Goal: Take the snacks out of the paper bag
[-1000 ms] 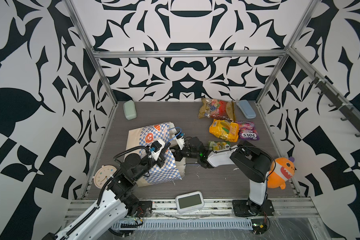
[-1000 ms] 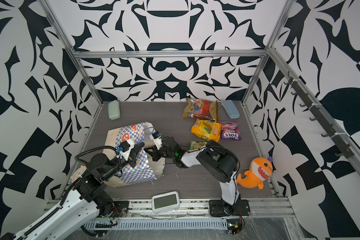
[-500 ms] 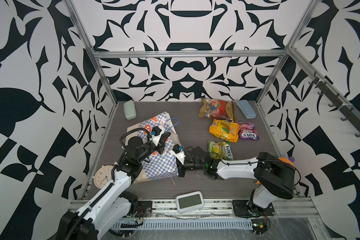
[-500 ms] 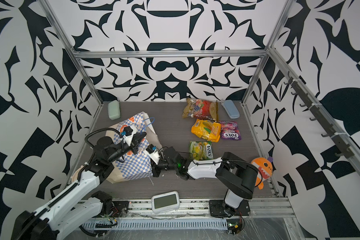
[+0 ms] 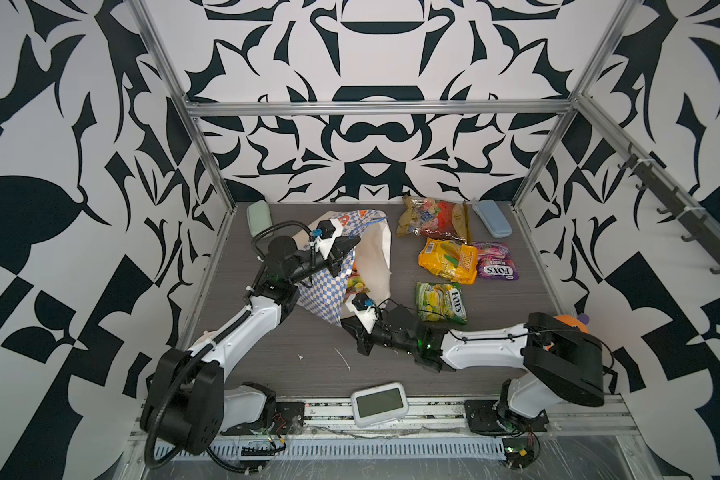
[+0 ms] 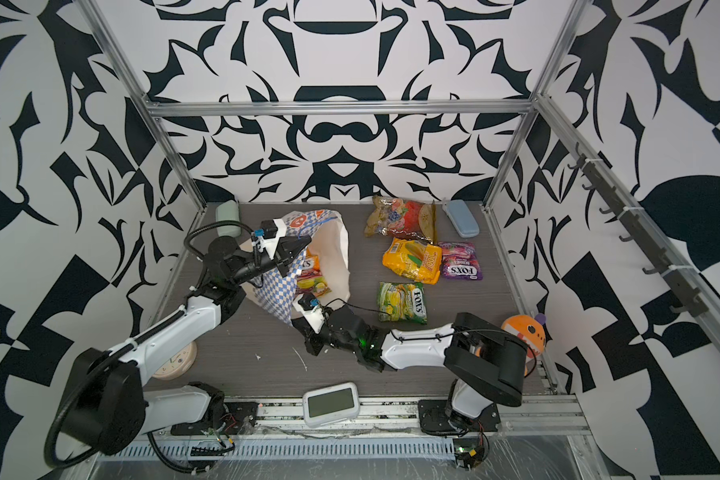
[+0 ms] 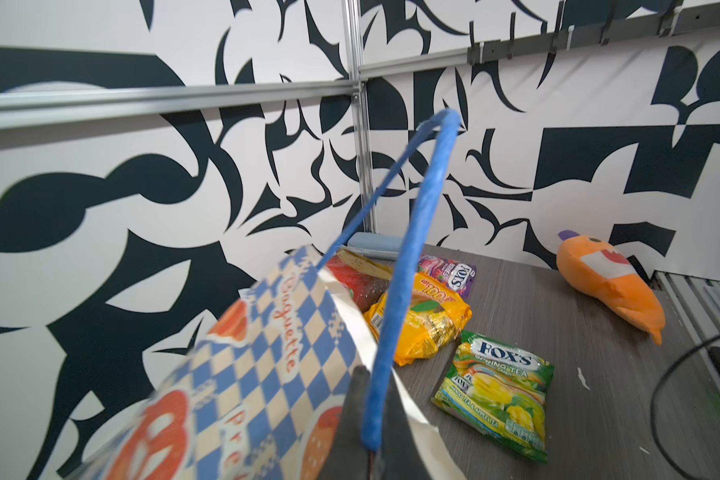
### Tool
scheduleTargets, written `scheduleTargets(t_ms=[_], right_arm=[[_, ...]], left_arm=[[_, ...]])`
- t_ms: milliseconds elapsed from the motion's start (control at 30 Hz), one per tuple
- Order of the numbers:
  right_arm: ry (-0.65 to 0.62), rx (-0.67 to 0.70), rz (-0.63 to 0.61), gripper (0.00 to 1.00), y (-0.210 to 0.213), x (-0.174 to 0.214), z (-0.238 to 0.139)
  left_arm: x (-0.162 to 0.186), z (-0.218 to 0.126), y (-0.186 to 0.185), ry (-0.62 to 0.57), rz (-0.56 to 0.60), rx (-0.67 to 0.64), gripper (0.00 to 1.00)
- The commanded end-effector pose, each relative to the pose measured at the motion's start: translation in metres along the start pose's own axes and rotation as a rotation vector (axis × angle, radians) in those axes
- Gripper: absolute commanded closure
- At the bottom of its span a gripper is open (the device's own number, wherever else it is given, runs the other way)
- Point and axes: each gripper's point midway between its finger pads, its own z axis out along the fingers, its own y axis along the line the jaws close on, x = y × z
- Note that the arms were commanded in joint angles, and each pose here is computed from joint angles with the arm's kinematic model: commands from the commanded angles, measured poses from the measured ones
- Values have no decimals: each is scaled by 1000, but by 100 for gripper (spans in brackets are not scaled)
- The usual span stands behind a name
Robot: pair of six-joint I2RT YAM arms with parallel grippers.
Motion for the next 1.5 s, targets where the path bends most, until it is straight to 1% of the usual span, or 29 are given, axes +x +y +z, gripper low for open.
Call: scheduleTargets(t_ms=[0,67,100,200,233,300,333,400,500,600,733,867,900,933,1100,1133,1233,1400,1467], right_arm=[[-70,213,6,100,-43,-21,-18],[-88,249,43,100,-59,-21,-27],[-96,310,78,99,-76,-21,-32],[-49,360,112,97,-98,-9,-32],[-39,371,110,94,-102,-6,-30],[-11,418,116,82,-113,2,-28],[3,431,126,79,-118,4,-27],[26,459,167,69,-129,9,-27],[74,513,234,63,-145,19,-27],[111,612,281,61,-164,29,-34],[122,662,433,59,-184,37,-44],[130,637,552,55,-186,41,-42],[142,593,596,55,-184,42,-38],[146,584,624,54,-185,44,-37],[166,589,725,54,-196,58,-33],[171,573,749,54,-198,62,-30],[202,532,828,54,-198,78,-19],[216,586,872,54,-203,95,-26],[224,579,885,54,-202,98,-24]], left_arm=[[-21,-19,-19,-47,27,24,100],[-12,-27,-24,-23,2,14,100],[-8,-31,-26,-15,-10,4,100],[-2,-40,-32,-8,-37,-10,100],[0,-41,-32,-1,-44,-14,100],[3,-43,-33,14,-58,-15,100],[3,-43,-34,16,-64,-13,100],[1,-43,-34,21,-71,-10,100],[-2,-43,-33,32,-91,-14,100],[-4,-42,-37,43,-122,-10,100],[-4,-38,-46,56,-163,-29,100],[8,-32,-58,97,-190,-57,100],[9,-31,-59,91,-202,-68,100],[10,-29,-59,82,-212,-82,100],[3,-22,-42,51,-285,-187,100],[2,-20,-39,43,-309,-204,100],[-2,-15,-35,38,-315,-220,100],[3,-11,-38,54,-314,-210,100],[7,-11,-39,64,-317,-208,100]])
